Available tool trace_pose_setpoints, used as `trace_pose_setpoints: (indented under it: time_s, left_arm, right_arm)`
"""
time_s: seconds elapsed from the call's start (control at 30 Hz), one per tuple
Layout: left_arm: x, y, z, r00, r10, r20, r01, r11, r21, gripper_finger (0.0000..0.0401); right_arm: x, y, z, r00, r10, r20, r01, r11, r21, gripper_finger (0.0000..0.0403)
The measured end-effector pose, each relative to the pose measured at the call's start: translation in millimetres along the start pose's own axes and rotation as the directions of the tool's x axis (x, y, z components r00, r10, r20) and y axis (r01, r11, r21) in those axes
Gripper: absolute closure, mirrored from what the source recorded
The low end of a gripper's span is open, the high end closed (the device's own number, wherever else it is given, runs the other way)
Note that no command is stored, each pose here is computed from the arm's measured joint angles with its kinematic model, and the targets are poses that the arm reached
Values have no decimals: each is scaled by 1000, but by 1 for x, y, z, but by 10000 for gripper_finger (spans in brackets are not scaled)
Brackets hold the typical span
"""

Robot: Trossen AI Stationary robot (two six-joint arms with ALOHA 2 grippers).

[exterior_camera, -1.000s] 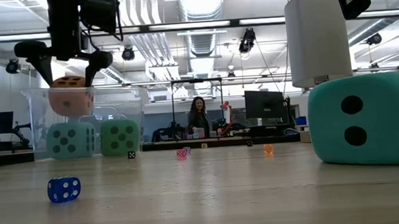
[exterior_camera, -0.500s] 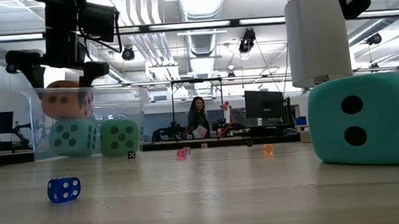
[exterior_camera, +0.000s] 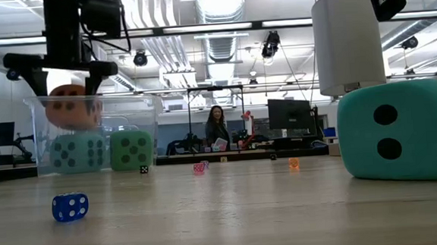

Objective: Pick & Place Dice
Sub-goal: Put the orange large dice into the transparent bin

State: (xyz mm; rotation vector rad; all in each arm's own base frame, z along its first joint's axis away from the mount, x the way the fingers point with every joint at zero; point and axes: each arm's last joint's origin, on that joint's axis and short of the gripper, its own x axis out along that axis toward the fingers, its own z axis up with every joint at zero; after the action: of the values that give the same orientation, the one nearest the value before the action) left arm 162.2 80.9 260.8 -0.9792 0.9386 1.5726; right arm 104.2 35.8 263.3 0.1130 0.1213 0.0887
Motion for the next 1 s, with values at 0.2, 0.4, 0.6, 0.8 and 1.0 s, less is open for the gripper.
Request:
trace_pose_setpoints:
  time_s: [0.2,0.4,0.6,0.8,1.0]
  left_arm:
    - [-6,8,2,998,-28,51,29,999,-16,5]
    - [-7,7,6,991,-30,129,36,998,-42,2]
    - [-7,5,7,990,-49,134,56,997,-49,1]
    - [-7,4,7,990,-57,132,65,996,-56,1]
    - [-7,3,9,985,-67,159,79,994,-75,1]
  right_arm:
    - [0,0,0,1000,0,0,0,1000,0,394]
    - [0,0,0,1000,0,0,0,1000,0,394]
    - [0,0,0,1000,0,0,0,1000,0,394]
    - [0,0,0,1000,0,0,0,1000,0,394]
    - [0,0,0,1000,0,0,0,1000,0,394]
